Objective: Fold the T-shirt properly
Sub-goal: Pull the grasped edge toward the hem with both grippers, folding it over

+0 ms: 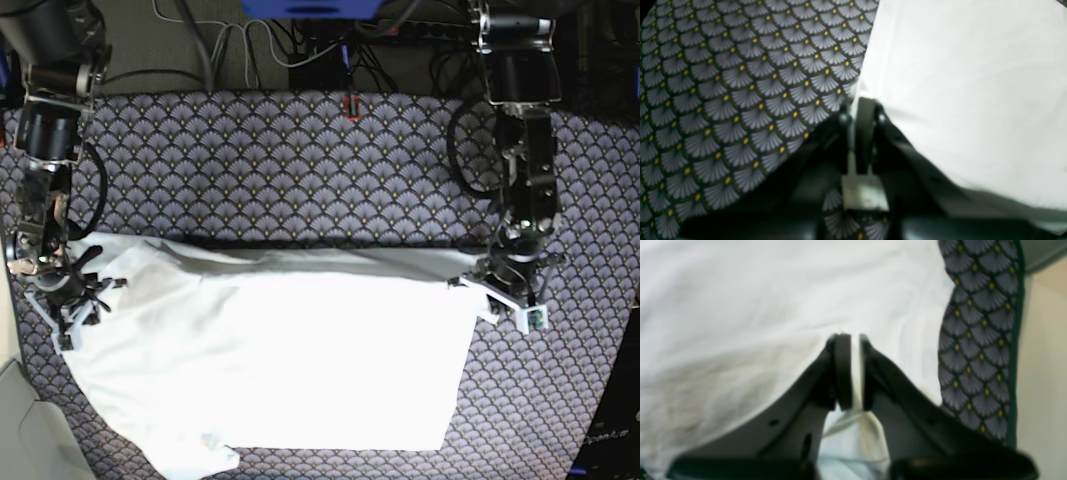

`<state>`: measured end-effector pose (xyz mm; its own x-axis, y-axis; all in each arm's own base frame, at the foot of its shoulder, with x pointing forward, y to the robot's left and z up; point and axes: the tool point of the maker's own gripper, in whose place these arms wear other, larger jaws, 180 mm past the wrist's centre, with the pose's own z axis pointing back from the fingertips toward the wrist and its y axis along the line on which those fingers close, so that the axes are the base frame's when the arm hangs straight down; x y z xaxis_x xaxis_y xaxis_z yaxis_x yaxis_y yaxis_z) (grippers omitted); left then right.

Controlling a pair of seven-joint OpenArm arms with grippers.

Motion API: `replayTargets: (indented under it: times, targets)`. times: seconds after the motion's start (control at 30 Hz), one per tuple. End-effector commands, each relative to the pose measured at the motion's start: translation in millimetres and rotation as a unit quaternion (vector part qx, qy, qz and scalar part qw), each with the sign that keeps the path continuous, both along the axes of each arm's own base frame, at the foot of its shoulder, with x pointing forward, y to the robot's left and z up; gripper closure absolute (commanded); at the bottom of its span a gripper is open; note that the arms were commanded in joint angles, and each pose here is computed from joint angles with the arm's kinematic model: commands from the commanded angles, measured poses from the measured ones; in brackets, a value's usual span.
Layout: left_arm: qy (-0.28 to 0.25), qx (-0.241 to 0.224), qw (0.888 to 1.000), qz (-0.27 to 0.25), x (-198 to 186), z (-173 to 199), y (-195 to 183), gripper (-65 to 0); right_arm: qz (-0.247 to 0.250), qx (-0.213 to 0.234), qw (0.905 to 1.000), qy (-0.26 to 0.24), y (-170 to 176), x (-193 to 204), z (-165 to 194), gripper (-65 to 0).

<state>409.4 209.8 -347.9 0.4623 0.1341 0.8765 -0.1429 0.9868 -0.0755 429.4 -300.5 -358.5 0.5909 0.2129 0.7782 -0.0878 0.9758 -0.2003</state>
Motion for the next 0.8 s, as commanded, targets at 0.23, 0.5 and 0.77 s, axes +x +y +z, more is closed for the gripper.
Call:
replayTargets:
  times: [0.23,0.5,0.77]
  targets:
    - [-0.026,0.009,0.999,-0.026,10.7,15.9,-16.2,-0.5,0.001,-0.007,0.9997,-0.024,-5.1,7.2,16.8,-32.1]
    - [-0.026,0.009,0.999,-0.025,10.6,15.9,-15.7,-0.5,0.001,-0.007,0.9997,-0.022,-5.9,5.9,15.2,-33.7]
    - [-0.026,0.009,0.999,-0.025,10.6,16.0,-15.1,-0.5,0.001,-0.006,1.0000,0.002,-5.2,-11.9,-7.4,-33.7]
